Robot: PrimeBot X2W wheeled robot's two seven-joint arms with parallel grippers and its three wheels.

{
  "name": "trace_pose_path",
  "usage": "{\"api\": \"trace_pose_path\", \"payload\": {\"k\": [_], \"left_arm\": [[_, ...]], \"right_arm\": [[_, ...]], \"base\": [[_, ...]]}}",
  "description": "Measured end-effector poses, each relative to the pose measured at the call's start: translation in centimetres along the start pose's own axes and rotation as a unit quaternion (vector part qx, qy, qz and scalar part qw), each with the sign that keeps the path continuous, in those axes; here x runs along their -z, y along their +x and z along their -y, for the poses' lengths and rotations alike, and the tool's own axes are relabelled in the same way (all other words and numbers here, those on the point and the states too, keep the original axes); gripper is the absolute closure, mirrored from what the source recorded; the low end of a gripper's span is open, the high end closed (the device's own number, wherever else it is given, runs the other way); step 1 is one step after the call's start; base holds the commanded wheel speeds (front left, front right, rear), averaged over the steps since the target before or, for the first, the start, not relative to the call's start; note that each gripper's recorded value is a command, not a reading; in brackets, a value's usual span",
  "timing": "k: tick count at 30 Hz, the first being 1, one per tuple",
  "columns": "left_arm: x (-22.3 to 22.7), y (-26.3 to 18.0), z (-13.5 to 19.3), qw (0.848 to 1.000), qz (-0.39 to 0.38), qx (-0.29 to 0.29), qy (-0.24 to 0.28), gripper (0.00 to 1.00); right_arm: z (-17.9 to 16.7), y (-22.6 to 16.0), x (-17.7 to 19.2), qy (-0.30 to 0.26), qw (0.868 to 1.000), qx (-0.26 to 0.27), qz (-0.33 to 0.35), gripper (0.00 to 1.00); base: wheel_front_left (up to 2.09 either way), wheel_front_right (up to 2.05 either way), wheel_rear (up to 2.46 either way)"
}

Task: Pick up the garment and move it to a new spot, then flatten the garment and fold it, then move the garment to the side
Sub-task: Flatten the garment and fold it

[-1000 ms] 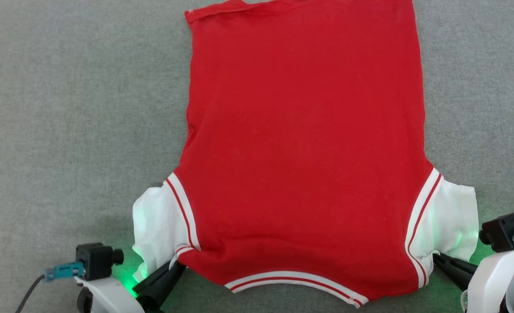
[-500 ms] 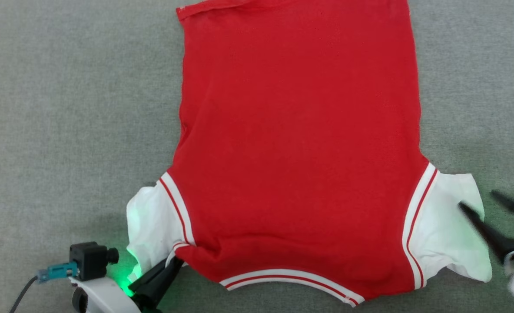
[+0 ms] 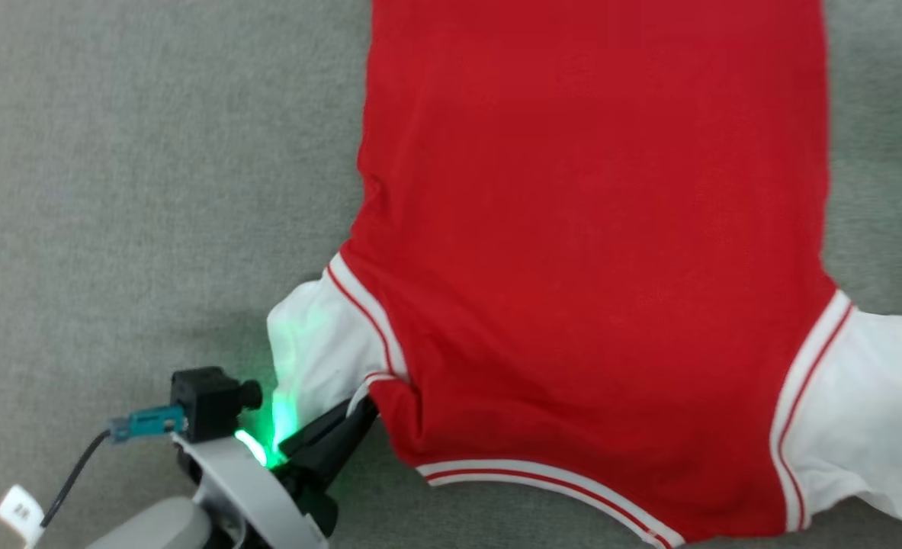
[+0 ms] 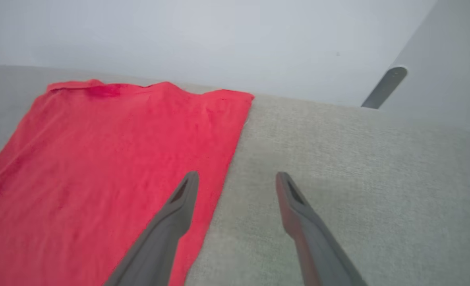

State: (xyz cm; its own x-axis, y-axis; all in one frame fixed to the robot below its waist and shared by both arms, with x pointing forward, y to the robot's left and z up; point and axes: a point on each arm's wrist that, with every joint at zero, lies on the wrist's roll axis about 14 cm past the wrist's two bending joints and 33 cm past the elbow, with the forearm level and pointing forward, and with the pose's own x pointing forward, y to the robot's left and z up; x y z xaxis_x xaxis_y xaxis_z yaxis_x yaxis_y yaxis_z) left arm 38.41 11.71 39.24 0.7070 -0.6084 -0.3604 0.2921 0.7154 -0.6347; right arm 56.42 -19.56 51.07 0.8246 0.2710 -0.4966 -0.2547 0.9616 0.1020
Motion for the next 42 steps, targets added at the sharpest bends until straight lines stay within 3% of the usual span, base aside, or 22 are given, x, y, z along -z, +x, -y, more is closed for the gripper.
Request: {"api": "trace_pose_path", "payload": {"k": [6, 14, 21, 23, 25, 34, 42], "left_arm": [[0.3, 0.7, -0.2, 1.000, -0.009, 0.005, -0.004, 1.00], [0.6, 0.7, -0.9, 1.000, -0.012, -0.002, -0.013, 1.00], [0.8, 0.6, -1.9, 1.000, -0.011, -0.014, -0.023, 1.00], [0.8, 0.6, -2.1, 0.999, -0.011, -0.016, -0.026, 1.00], [0.9, 0.6, -2.2, 0.999, -0.011, -0.016, -0.027, 1.00], [-0.4, 0.4, -2.4, 0.999, 0.011, -0.026, -0.034, 1.00], [-1.5, -2.2, -3.5, 0.997, 0.036, -0.063, -0.017, 1.00]], "right_arm": [[1.1, 6.7, -0.6, 0.008, 0.996, 0.022, -0.091, 0.00], [0.9, 14.2, 2.2, 0.000, 0.976, 0.055, -0.211, 0.00], [-0.3, 17.5, 5.0, -0.003, 0.962, 0.050, -0.267, 0.00], [-0.5, 17.9, 5.2, -0.002, 0.962, 0.046, -0.270, 0.56], [-0.6, 18.3, 5.2, 0.000, 0.963, 0.044, -0.265, 1.00], [-0.6, 17.2, 4.4, 0.010, 0.976, 0.032, -0.217, 1.00], [1.7, 10.6, 4.9, -0.005, 0.982, 0.022, -0.190, 1.00]], "base": [[0.00, 0.00, 0.00], [0.00, 0.00, 0.00], [0.00, 0.00, 0.00], [0.00, 0.00, 0.00], [0.00, 0.00, 0.00], [0.00, 0.00, 0.00], [0.00, 0.00, 0.00]]}}
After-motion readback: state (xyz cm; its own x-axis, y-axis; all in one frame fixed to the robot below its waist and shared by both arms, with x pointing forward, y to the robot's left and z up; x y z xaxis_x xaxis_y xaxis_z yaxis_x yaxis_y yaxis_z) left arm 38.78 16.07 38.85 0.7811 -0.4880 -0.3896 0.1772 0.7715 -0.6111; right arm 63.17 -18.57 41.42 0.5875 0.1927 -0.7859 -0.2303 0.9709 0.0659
